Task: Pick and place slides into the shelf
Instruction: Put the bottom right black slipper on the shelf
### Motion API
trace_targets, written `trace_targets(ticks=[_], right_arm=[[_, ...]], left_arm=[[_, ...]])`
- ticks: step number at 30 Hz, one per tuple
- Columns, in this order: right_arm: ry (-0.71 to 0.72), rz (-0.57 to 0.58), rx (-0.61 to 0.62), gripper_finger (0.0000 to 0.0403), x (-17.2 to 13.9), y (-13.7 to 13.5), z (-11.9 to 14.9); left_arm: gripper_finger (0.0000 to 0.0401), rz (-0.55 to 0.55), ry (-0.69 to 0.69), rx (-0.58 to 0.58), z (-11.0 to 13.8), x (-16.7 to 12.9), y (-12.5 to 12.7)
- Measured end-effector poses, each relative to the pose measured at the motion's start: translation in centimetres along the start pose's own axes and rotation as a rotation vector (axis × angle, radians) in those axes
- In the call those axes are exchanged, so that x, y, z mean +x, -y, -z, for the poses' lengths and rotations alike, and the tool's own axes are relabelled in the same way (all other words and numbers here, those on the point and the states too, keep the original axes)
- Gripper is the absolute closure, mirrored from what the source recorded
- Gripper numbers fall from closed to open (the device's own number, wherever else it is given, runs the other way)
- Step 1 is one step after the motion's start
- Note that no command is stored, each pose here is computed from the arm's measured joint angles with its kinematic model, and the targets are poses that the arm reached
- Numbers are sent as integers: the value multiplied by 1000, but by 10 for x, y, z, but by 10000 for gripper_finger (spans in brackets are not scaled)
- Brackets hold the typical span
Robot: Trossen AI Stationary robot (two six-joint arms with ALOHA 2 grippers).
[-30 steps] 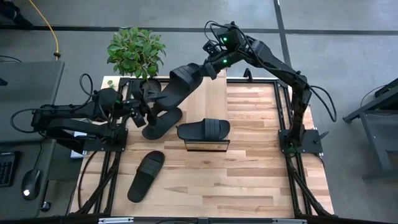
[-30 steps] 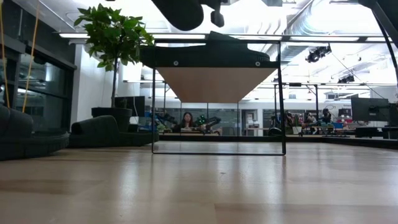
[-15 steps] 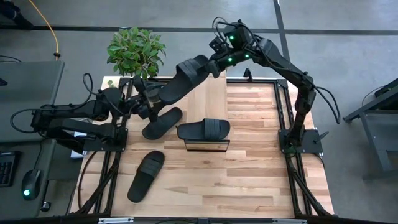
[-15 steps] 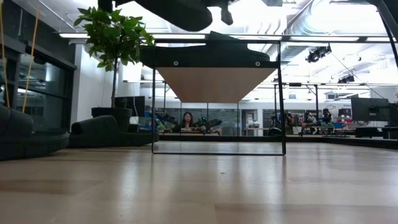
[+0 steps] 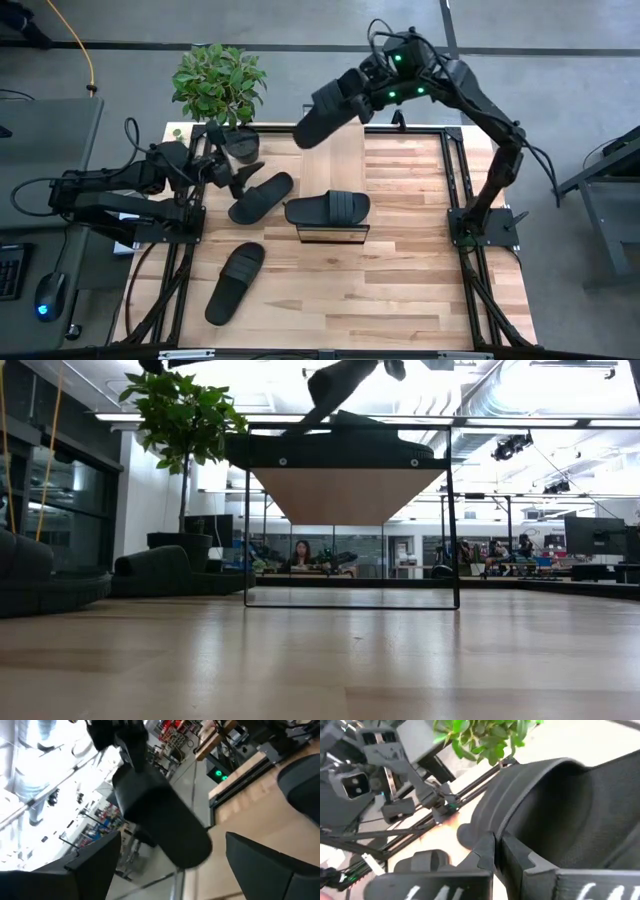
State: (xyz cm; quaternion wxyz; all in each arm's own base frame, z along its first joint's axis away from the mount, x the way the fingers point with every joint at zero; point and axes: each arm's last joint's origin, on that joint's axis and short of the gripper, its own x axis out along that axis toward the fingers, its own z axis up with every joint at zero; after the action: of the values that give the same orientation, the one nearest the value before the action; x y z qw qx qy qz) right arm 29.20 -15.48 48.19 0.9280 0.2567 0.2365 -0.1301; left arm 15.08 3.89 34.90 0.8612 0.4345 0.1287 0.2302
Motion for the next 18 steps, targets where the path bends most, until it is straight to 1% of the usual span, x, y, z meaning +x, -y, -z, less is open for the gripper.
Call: trace_targets(ticks=[6,9,13,18], right_arm=[[19,53,-17,403,-20,-4,3],[42,60,-30,403,-36,-8,4],[86,75,-26,403,-68,-10,7],[140,152,-44,403,-116,-16,21]], left_arm=[[64,29,-21,-19,3,-3,2],[64,30,-23,-27,3,-3,2],[64,32,-23,-37,3,-3,2],[64,45,-32,-34,4,-3,4]])
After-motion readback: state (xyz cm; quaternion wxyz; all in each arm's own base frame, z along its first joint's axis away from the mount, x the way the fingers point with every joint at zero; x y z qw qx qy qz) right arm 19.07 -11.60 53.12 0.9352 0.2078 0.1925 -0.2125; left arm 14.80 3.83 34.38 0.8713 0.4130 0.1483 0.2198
